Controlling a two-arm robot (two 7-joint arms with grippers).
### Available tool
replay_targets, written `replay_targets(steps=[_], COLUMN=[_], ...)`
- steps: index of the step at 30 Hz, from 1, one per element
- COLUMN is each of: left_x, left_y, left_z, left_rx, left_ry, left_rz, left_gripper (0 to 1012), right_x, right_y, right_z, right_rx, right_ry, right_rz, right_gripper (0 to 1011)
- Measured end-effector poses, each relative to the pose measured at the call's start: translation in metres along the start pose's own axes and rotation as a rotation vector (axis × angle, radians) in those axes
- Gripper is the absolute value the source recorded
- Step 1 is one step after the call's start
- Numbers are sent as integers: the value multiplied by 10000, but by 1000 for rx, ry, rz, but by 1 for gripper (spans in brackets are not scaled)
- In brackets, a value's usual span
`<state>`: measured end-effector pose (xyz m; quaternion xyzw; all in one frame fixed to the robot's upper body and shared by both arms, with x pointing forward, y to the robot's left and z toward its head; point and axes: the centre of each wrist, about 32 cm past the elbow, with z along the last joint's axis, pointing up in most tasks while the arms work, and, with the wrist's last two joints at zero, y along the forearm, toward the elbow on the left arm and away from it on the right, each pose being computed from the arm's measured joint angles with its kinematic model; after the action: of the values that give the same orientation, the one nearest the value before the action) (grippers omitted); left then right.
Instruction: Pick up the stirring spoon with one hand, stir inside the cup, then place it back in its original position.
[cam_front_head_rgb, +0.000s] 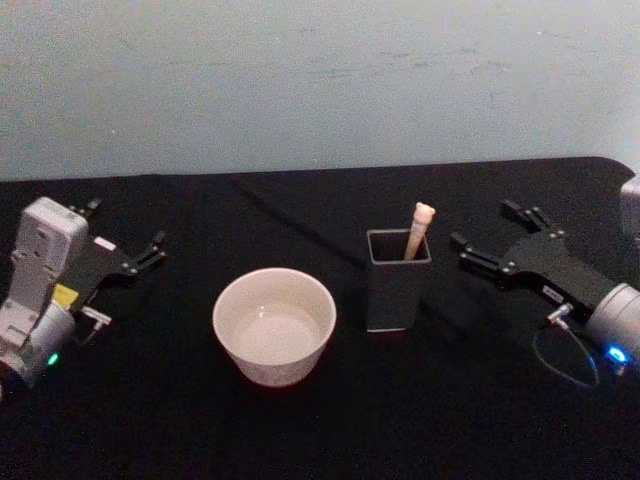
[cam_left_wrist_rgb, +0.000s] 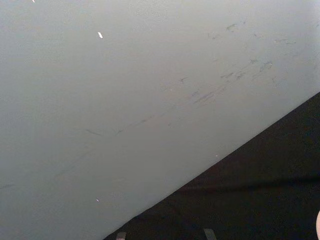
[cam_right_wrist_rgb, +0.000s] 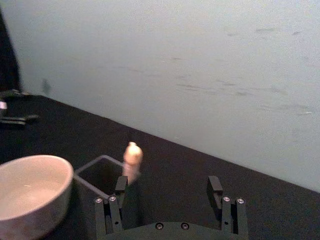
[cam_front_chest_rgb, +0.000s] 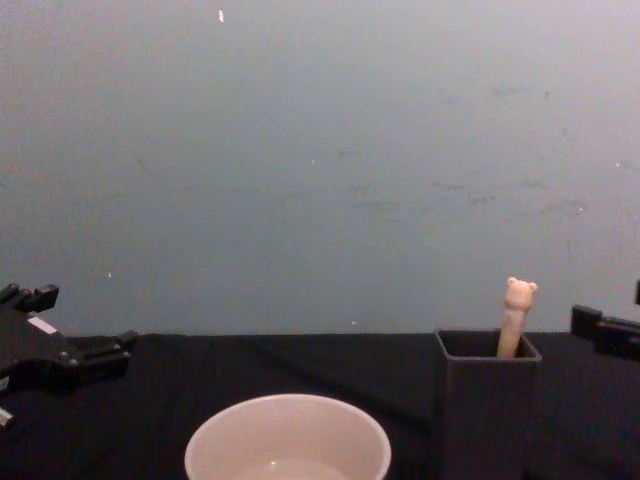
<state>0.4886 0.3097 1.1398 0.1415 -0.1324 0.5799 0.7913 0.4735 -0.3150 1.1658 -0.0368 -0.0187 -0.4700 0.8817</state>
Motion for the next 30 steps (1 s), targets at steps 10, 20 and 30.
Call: replay_targets(steps=[10,20,30], left_x=[0,0,0], left_y=[0,0,0], left_z=[0,0,0], left_rx=[0,0,0], left_ry=[0,0,0], left_rz=[0,0,0], left_gripper=[1001,1001,1001], right_x=[22,81,105], right_y=[212,488,642], right_z=[-17,-19,-33], right_rx=[-5,9,7], right_ry=[71,67,67], right_rz=[119,180,216], right_gripper=[1003,1003,1003])
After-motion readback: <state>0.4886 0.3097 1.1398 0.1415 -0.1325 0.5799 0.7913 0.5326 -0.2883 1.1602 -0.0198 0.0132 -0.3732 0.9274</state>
